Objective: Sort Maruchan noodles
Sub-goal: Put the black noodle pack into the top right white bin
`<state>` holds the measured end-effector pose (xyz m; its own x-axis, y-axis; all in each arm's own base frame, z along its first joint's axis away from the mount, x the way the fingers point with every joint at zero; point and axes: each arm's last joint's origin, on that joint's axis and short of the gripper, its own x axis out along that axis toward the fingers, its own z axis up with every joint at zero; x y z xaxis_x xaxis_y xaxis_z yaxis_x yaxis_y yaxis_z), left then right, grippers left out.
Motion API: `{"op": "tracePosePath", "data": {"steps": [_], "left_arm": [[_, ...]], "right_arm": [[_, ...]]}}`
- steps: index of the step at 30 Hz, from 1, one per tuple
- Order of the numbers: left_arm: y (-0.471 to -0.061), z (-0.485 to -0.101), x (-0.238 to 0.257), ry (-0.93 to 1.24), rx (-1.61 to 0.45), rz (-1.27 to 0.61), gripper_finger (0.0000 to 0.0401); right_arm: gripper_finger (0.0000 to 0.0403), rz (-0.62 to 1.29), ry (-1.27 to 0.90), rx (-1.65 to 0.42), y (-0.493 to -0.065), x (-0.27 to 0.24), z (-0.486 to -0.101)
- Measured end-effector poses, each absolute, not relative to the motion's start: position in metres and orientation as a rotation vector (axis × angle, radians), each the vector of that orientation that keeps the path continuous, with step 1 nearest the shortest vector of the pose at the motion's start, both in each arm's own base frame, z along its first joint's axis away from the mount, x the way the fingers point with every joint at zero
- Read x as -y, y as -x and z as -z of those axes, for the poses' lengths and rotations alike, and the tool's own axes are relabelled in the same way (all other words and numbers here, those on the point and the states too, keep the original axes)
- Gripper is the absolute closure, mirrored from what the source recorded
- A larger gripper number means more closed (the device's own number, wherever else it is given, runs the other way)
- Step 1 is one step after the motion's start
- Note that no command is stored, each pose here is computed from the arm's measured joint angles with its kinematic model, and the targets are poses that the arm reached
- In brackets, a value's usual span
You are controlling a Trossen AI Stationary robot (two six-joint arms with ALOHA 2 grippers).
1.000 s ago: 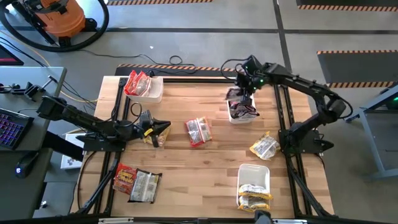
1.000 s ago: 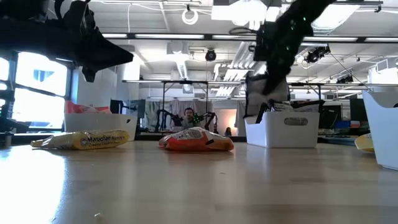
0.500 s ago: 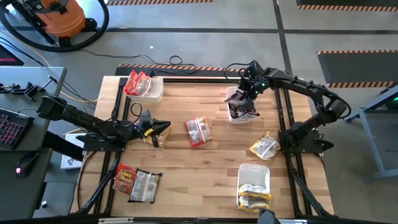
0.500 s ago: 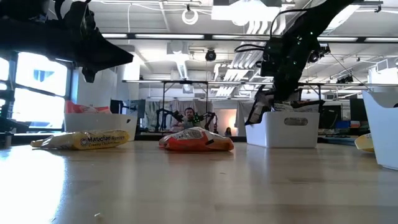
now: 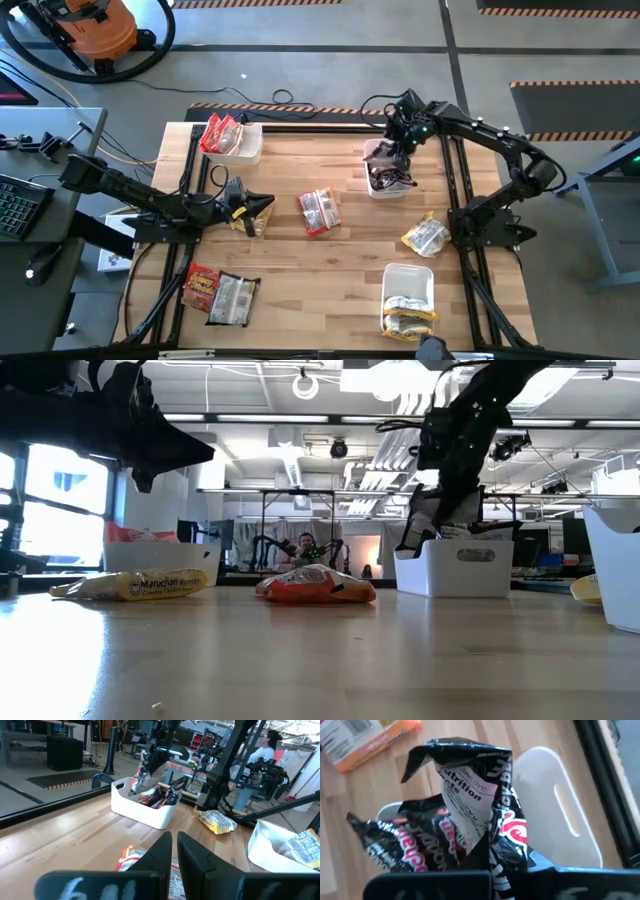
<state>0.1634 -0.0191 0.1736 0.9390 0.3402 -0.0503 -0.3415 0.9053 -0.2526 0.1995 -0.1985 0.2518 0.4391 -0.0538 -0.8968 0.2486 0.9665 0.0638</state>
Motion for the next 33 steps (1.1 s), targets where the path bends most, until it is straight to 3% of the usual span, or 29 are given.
{"op": "tracePosePath", "data": {"steps": [19,33], "left_arm": [[-0.163,-0.174,0.019,0.279,-0.002,-0.352,0.0382],[-0.163,-0.173,0.019,0.28,-0.008,-0.353,0.0382]], "right_arm": [[0.0403,0.182,-0.222,-1.198,-0.201,0.202,-0.215],[0.0403,0.222,-0.225,-1.296,-0.198,0.202,-0.238]]}}
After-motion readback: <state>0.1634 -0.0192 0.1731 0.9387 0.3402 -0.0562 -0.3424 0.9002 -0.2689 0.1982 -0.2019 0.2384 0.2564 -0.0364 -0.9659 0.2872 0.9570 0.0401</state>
